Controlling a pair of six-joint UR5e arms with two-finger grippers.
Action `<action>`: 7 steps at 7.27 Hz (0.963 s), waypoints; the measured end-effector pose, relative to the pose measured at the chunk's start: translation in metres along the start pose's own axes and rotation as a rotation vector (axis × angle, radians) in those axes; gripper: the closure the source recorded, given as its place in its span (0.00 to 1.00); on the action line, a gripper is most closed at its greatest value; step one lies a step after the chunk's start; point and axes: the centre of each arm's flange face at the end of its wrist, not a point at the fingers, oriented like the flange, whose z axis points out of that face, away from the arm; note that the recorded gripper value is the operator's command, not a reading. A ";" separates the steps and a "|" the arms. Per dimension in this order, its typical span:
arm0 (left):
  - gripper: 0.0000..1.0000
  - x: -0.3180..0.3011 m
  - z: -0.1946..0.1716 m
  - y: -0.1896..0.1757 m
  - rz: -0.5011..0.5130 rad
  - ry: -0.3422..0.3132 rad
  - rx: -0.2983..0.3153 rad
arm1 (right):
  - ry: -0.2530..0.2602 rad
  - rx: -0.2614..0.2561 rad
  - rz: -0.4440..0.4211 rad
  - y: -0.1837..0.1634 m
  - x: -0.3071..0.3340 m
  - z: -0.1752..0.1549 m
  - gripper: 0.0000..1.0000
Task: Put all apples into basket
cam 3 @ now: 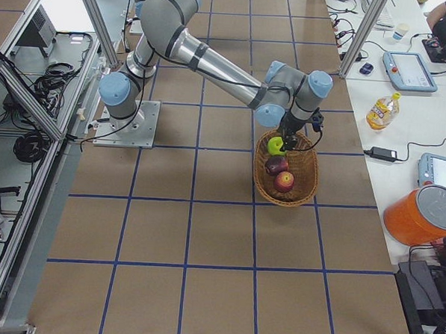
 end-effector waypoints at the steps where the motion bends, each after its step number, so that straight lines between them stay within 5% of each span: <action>1: 0.00 0.000 0.001 -0.001 -0.003 0.002 -0.002 | -0.003 -0.001 -0.003 0.013 -0.006 -0.023 0.00; 4: 0.00 0.005 0.000 -0.005 -0.010 0.049 0.001 | -0.045 0.022 -0.030 0.070 -0.053 -0.109 0.00; 7: 0.00 0.006 0.004 -0.009 -0.011 0.063 -0.004 | -0.026 0.060 -0.082 0.140 -0.160 -0.188 0.00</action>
